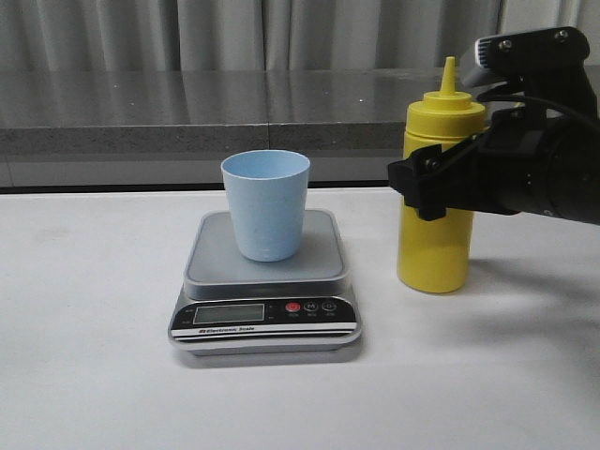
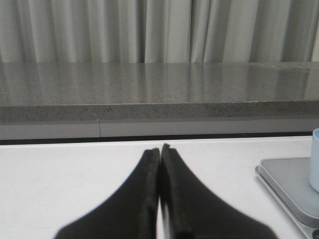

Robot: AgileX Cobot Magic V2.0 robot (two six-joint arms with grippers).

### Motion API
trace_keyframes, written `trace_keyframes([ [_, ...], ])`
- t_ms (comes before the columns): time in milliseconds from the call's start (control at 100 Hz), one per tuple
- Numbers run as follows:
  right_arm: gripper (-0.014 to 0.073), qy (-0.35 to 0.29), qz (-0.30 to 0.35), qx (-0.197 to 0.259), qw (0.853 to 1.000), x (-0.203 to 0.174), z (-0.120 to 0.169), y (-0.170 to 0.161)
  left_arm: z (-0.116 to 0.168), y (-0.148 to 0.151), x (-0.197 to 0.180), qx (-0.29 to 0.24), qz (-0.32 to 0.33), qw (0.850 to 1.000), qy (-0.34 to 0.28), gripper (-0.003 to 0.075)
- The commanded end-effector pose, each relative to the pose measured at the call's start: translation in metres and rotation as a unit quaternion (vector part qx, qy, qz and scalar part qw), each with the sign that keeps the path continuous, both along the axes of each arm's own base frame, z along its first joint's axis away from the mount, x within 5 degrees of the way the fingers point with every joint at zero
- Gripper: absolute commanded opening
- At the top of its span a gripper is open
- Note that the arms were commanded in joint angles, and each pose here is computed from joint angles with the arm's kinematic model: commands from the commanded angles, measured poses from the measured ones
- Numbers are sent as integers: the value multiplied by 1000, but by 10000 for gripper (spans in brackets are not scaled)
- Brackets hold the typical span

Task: Pour seasoning into cup on scale with both arms
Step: 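Open the right gripper and withdraw it from the bottle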

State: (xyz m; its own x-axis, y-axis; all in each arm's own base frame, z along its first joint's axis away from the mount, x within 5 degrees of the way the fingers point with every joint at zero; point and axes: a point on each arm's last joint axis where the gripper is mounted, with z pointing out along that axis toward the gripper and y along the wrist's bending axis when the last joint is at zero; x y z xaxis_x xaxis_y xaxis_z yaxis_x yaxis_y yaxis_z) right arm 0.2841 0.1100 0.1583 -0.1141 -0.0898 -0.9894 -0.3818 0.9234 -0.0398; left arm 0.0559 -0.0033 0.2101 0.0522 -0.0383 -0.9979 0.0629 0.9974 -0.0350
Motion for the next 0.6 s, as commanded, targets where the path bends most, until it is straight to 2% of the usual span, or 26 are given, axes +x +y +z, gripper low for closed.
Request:
trace_keyframes([
  [0,655,-67,-7,23,997,-5,24,-4,-5,0,-1,-7,-1,999,-34,-20],
  [420,655,-74,-21,32,996,-53,34,-25,-5,0,-1,-7,-1,999,-34,-20],
  [590,655,-74,-52,48,995,-76,45,-40,-5,0,-1,-7,-1,999,-34,-20],
])
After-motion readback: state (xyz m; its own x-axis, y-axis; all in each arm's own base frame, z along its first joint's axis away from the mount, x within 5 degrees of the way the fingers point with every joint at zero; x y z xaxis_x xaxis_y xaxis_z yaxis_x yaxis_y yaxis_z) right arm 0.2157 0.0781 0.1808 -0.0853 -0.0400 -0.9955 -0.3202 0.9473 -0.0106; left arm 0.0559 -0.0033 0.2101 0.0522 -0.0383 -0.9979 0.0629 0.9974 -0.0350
